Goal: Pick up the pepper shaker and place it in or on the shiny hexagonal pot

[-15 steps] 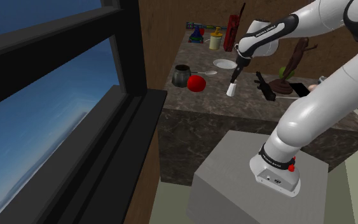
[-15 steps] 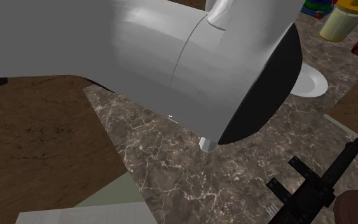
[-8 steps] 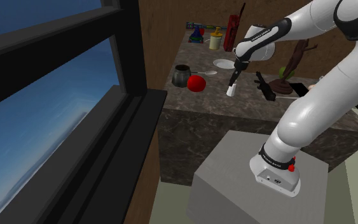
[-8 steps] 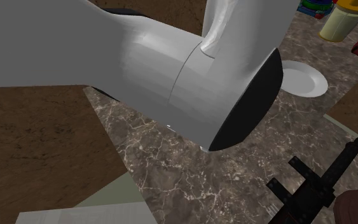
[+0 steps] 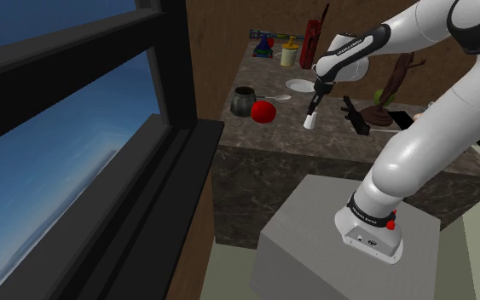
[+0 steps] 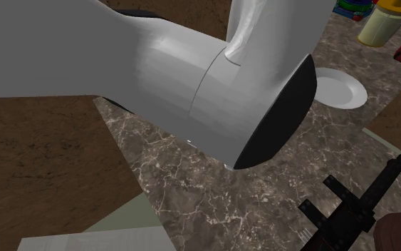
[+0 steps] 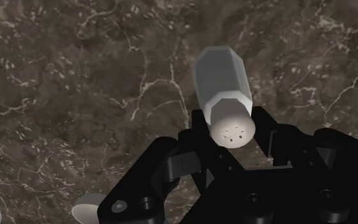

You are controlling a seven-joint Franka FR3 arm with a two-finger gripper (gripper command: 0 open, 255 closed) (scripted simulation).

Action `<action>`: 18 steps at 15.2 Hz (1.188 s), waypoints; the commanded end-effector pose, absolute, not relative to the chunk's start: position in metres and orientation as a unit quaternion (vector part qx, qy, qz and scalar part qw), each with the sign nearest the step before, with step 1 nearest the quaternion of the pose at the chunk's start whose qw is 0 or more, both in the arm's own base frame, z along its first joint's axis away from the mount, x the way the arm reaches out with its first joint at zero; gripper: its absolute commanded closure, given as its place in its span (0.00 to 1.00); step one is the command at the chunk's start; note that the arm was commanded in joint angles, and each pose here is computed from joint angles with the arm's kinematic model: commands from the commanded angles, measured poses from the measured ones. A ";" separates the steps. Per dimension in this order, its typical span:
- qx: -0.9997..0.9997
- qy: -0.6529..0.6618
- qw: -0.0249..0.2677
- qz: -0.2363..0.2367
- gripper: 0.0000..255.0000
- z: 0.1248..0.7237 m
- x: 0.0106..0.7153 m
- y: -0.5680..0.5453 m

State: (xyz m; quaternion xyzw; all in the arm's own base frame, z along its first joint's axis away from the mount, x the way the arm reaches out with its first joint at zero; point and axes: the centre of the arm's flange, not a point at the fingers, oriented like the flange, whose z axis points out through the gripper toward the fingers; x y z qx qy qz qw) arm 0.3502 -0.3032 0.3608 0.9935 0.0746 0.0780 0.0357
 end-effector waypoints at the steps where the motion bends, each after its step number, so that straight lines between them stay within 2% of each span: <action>1: 0.994 0.075 0.036 0.078 1.00 0.361 0.350 -0.303; 6: 0.994 0.075 0.036 0.078 1.00 0.361 0.350 -0.303; 18: 0.994 0.075 0.036 0.078 1.00 0.424 0.350 -0.303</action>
